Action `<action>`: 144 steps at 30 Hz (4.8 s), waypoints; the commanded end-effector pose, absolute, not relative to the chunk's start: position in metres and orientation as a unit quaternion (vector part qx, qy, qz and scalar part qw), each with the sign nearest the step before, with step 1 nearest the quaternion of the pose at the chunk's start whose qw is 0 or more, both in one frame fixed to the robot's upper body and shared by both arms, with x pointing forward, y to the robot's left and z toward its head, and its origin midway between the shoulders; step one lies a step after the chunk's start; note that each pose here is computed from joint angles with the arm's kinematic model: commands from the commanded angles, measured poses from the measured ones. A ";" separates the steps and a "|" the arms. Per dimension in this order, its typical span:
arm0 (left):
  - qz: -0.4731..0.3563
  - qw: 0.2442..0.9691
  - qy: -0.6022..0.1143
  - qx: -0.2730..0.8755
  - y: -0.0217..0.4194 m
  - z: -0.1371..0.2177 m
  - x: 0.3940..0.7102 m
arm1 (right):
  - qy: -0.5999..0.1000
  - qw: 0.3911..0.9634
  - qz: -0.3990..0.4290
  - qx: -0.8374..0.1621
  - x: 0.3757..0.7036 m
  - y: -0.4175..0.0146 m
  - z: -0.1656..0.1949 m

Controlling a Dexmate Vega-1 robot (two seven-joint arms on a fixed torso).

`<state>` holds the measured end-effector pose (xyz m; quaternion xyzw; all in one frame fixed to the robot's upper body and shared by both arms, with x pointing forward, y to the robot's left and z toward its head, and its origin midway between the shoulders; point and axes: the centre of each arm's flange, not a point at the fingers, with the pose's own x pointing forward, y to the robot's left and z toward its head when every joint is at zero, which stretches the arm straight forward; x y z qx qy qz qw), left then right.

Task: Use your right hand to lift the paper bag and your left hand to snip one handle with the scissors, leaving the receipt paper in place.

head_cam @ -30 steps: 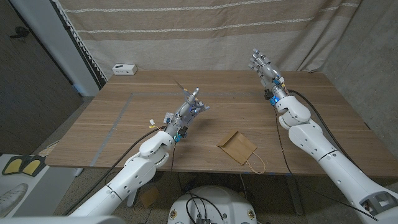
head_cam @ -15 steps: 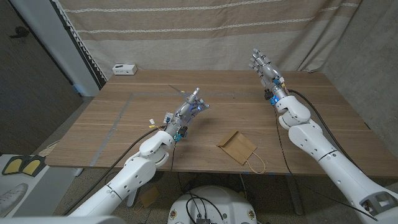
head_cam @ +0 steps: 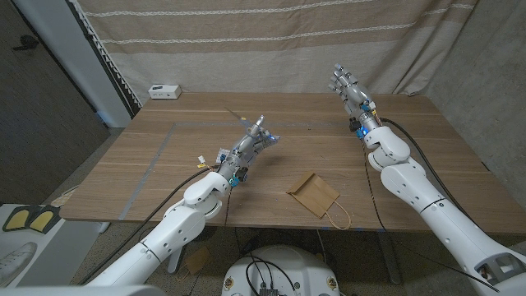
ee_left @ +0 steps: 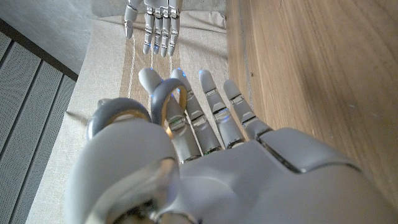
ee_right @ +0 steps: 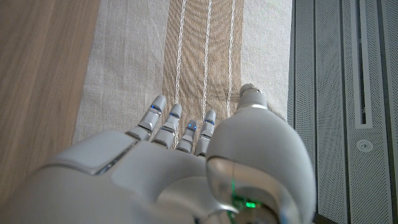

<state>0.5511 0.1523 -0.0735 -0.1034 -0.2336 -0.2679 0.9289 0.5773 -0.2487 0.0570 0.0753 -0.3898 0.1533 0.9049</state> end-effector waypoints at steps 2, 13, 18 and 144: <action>-0.283 0.922 -0.242 -0.107 0.150 -0.073 0.552 | -0.392 0.904 0.152 0.077 0.576 -0.249 0.056; -0.283 0.919 -0.248 -0.114 0.148 -0.074 0.549 | -0.393 0.904 0.151 0.077 0.573 -0.250 0.055; -0.281 0.919 -0.250 -0.115 0.148 -0.075 0.548 | -0.394 0.904 0.152 0.075 0.571 -0.249 0.055; -0.404 0.849 -0.313 -0.136 0.104 -0.052 0.568 | -0.400 0.903 0.139 0.072 0.568 -0.259 0.058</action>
